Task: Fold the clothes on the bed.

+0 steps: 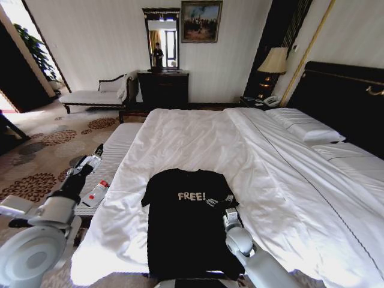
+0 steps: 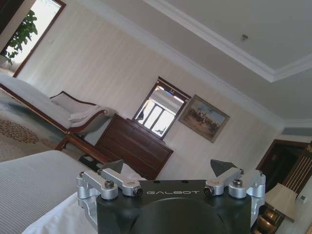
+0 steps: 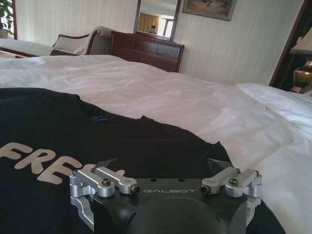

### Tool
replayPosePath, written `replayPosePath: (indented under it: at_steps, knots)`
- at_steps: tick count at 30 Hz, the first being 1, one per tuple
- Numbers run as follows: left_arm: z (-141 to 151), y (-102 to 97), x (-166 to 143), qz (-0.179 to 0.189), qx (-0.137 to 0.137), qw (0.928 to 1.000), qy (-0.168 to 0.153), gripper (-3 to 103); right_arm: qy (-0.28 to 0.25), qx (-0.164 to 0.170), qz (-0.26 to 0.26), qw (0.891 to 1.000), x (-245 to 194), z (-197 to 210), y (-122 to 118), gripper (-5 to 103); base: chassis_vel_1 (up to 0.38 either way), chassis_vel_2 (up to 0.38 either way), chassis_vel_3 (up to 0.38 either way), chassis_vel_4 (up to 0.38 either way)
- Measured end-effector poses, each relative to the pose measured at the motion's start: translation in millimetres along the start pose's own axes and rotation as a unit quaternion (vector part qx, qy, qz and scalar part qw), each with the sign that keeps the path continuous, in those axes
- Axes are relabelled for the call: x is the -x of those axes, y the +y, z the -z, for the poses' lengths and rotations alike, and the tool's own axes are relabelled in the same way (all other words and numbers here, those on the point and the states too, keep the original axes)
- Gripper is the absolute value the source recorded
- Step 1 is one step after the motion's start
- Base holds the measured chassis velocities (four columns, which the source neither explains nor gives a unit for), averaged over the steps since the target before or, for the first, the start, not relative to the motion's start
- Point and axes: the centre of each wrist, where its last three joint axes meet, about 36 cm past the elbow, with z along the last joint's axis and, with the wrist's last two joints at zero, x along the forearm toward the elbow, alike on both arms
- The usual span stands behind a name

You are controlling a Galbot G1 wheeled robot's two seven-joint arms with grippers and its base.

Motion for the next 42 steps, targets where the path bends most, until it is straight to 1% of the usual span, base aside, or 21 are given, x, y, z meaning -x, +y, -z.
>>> replayPosePath:
  at_steps: [8, 11, 15, 18, 19, 21, 22, 24, 25, 27, 28, 29, 30, 33, 34, 36, 37, 38, 39, 41, 42]
  knots:
    - [2, 2.2, -1, 0.006, 0.003, 1.0000, 0.000, 100, 0.015, 0.006, 0.010, 1.000, -2, -9, 11, 100, 0.000, 0.000, 0.000, 0.000]
    - [4, 2.7, -1, 0.007, -0.003, 1.0000, 0.001, 100, 0.031, 0.004, -0.001, 1.000, 1, -18, 13, 100, 0.000, 0.000, 0.000, 0.000]
    - [5, 3.3, -1, 0.008, -0.004, 1.0000, 0.002, 100, 0.040, 0.004, -0.017, 0.999, 4, -19, 9, 101, 0.000, 0.000, 0.000, 0.000]
    - [5, 3.7, -2, 0.009, -0.009, 0.9999, 0.004, 100, 0.045, 0.004, -0.026, 0.999, 6, -19, 4, 85, 0.000, 0.000, 0.000, 0.000]
    - [5, 3.7, -2, 0.009, -0.009, 0.9999, 0.004, 100, 0.045, 0.004, -0.026, 0.999, 6, -19, 4, 85, 0.000, 0.000, 0.000, 0.000]
    - [4, 3.5, -2, 0.009, -0.012, 0.9999, 0.006, 100, 0.046, 0.001, -0.030, 0.998, 8, -20, 1, 75, 0.000, 0.000, 0.000, 0.000]
    - [4, 3.4, -2, 0.008, -0.013, 0.9999, 0.007, 100, 0.046, 0.001, -0.032, 0.998, 9, -20, 0, 75, 0.000, 0.000, 0.000, 0.000]
    - [4, 3.1, -1, 0.007, -0.015, 0.9998, 0.008, 100, 0.046, 0.000, -0.035, 0.998, 11, -20, -2, 64, 0.000, 0.000, 0.000, 0.000]
    - [4, 3.1, -1, 0.007, -0.015, 0.9998, 0.008, 100, 0.046, 0.000, -0.035, 0.998, 11, -20, -2, 64, 0.000, 0.000, 0.000, 0.000]
    - [3, 2.7, -1, 0.006, -0.018, 0.9998, 0.010, 100, 0.047, -0.003, -0.037, 0.998, 13, -22, -5, 53, 0.000, 0.000, 0.000, 0.000]
    - [3, 2.4, -1, 0.005, -0.020, 0.9997, 0.011, 100, 0.047, -0.004, -0.038, 0.998, 14, -22, -6, 53, 0.000, 0.000, 0.000, 0.000]
    - [3, 2.2, 0, 0.005, -0.021, 0.9997, 0.012, 100, 0.047, -0.004, -0.038, 0.998, 14, -22, -7, 47, 0.000, 0.000, 0.000, 0.000]
    - [3, 2.2, 0, 0.005, -0.021, 0.9997, 0.012, 100, 0.047, -0.004, -0.038, 0.998, 14, -22, -7, 47, 0.000, 0.000, 0.000, 0.000]
    - [1, 1.5, 0, 0.003, -0.023, 0.9996, 0.014, 100, 0.043, 0.000, -0.039, 0.998, 16, -21, -9, 32, 0.000, 0.000, 0.000, 0.000]
    - [1, 1.5, 0, 0.003, -0.023, 0.9996, 0.014, 100, 0.043, 0.000, -0.039, 0.998, 16, -21, -9, 32, 0.000, 0.000, 0.000, 0.000]
    - [1, 1.2, 0, 0.003, -0.024, 0.9996, 0.015, 100, 0.039, 0.001, -0.038, 0.999, 18, -20, -10, 20, 0.000, 0.000, 0.000, 0.000]
    - [1, 1.0, 0, 0.002, -0.024, 0.9996, 0.015, 100, 0.037, 0.002, -0.037, 0.999, 18, -19, -10, 20, 0.000, 0.000, 0.000, 0.000]
    - [0, 0.9, 0, 0.002, -0.024, 0.9996, 0.016, 100, 0.036, 0.002, -0.036, 0.999, 18, -19, -11, 15, 0.000, 0.000, 0.000, 0.000]
    - [0, 0.9, 0, 0.002, -0.024, 0.9996, 0.016, 100, 0.036, 0.002, -0.036, 0.999, 18, -19, -11, 15, 0.000, 0.000, 0.000, 0.000]
    - [0, 0.7, 1, 0.002, -0.025, 0.9996, 0.016, 100, 0.032, 0.003, -0.035, 0.999, 20, -18, -12, 5, 0.000, 0.000, 0.000, 0.000]
    - [-1, 0.6, 1, 0.002, -0.025, 0.9995, 0.016, 100, 0.030, 0.005, -0.035, 0.999, 21, -17, -13, 2, 0.000, 0.000, 0.000, 0.000]
